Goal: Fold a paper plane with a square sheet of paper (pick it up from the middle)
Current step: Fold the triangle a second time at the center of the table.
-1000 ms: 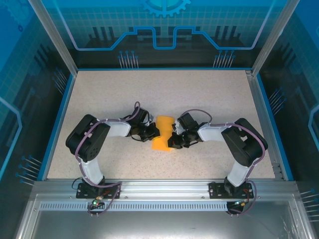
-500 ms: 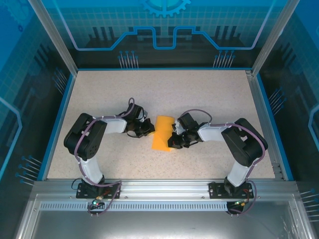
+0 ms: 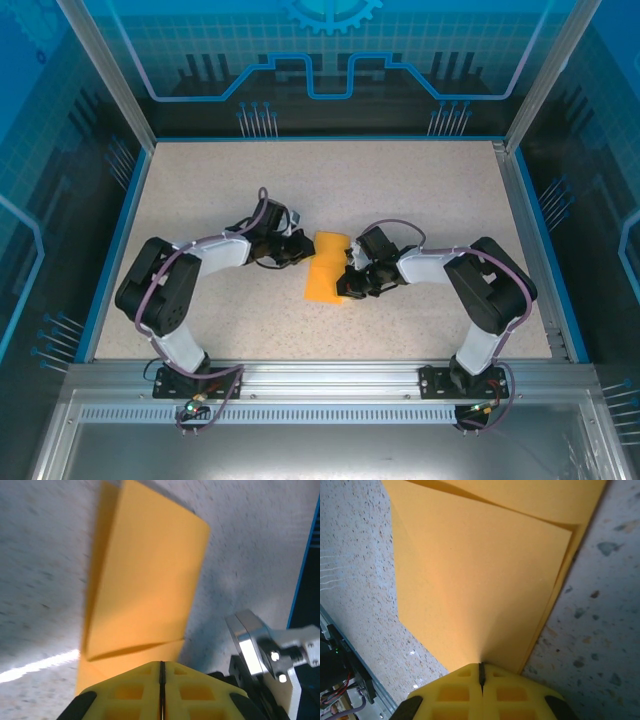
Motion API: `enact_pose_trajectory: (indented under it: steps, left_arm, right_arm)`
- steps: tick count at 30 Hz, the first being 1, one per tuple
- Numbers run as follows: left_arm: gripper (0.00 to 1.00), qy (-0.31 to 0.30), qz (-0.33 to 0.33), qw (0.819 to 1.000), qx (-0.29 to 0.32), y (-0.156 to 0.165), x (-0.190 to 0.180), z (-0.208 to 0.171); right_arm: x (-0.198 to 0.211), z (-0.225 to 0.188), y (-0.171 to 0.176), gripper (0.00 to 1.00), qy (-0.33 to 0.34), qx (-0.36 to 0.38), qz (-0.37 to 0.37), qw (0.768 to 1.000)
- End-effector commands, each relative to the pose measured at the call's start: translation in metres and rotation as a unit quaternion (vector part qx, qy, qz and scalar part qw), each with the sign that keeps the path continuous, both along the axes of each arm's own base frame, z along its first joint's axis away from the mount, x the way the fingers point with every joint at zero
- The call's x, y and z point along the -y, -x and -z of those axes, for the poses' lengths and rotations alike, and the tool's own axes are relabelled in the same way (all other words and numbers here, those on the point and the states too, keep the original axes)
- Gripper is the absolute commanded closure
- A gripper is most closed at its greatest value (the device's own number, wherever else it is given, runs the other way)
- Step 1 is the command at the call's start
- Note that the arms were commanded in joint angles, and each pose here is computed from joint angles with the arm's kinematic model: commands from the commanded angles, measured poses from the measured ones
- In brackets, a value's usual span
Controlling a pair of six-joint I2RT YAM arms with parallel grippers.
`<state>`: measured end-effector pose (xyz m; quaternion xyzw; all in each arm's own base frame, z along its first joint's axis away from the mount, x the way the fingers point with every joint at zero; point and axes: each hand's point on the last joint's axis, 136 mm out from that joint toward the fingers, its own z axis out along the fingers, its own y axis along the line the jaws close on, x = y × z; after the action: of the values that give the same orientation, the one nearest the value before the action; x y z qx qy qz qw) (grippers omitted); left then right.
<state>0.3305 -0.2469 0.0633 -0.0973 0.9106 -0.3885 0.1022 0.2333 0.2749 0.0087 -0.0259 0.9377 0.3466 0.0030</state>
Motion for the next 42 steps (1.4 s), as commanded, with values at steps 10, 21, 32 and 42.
enact_pose_trajectory:
  steps: [10,21,32,42]
  left_arm:
    - [0.93,-0.034,0.005,0.997,-0.071,0.018,0.004,0.059]
    - [0.93,-0.058,0.004,0.995,-0.082,0.024,-0.004,0.068]
    - [0.94,-0.060,-0.005,0.995,-0.086,0.026,-0.007,0.070]
    - [0.96,-0.076,-0.020,0.993,-0.092,0.026,-0.013,0.076]
  right_arm:
    - [0.002,-0.012,0.002,0.99,0.011,-0.008,0.004,1.000]
    - [-0.037,-0.024,-0.022,0.97,-0.004,0.014,-0.009,1.000]
    - [-0.032,0.014,-0.016,0.95,0.031,-0.021,-0.011,0.999]
    - [-0.013,0.000,0.014,0.91,0.012,-0.023,-0.019,0.999]
